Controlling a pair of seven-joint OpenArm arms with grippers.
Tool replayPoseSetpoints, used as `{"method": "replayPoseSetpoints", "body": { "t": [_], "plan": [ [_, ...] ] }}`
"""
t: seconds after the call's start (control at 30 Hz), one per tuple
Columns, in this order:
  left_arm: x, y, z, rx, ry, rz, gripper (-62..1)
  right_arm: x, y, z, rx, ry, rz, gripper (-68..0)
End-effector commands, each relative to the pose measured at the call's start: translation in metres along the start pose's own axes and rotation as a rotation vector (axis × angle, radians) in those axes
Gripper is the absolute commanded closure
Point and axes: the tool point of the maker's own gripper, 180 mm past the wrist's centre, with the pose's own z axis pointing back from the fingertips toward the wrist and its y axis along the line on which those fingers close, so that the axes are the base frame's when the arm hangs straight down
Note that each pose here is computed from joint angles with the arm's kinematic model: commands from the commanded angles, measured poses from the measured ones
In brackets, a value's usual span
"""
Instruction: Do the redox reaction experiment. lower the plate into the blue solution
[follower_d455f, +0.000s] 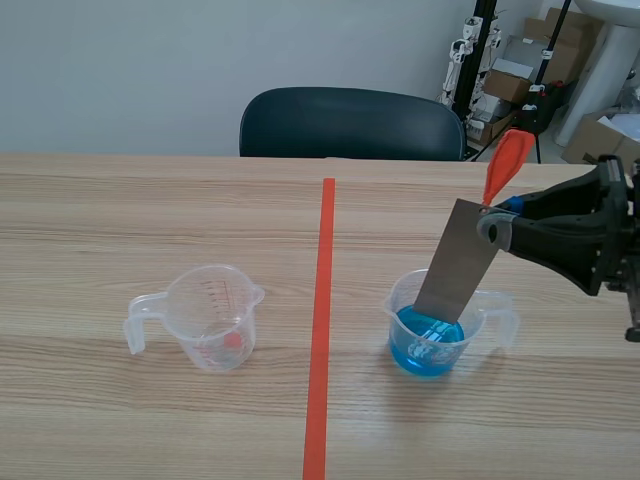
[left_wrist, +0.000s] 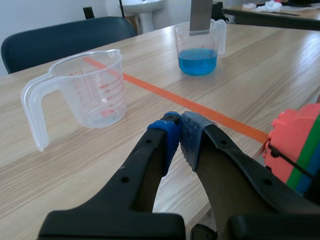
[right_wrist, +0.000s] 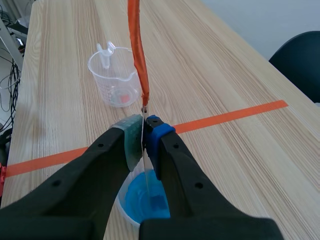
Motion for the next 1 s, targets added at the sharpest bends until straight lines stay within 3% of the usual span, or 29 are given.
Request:
{"method": "replayPoseSetpoints", "body": {
  "t": [0.0,0.5,0.57,0.73,0.77,0.83,0.97],
  "plan": [
    [0.010,0.000,-0.012,-0.018,-0.081,-0.033,-3.6,0.010,-0.007,-0.001,-0.013,-0.034,0.015,-0.4],
    [0.009,-0.015,-0.032,-0.060,-0.130,-0.057,-3.6,-0.014,-0.008,-0.012,-0.031,-0.033,-0.008,-0.4],
    [0.009,-0.016,-0.032,-0.066,-0.129,-0.057,-11.6,-0.018,-0.009,-0.013,-0.037,-0.033,-0.014,-0.4],
    [0.009,-0.016,-0.033,-0.057,-0.133,-0.032,-52.6,-0.025,-0.009,-0.015,-0.039,-0.031,-0.017,-0.4],
    [0.009,-0.016,-0.034,-0.057,-0.134,-0.016,-57.3,-0.026,-0.008,-0.016,-0.037,-0.028,-0.016,-0.4],
    [0.009,-0.017,-0.034,-0.055,-0.136,0.012,-61.7,-0.028,-0.008,-0.017,-0.039,-0.030,-0.018,-0.4],
    [0.010,-0.018,-0.036,-0.051,-0.140,0.017,-62.3,-0.032,-0.008,-0.019,-0.039,-0.029,-0.017,-0.4]
  ]
}}
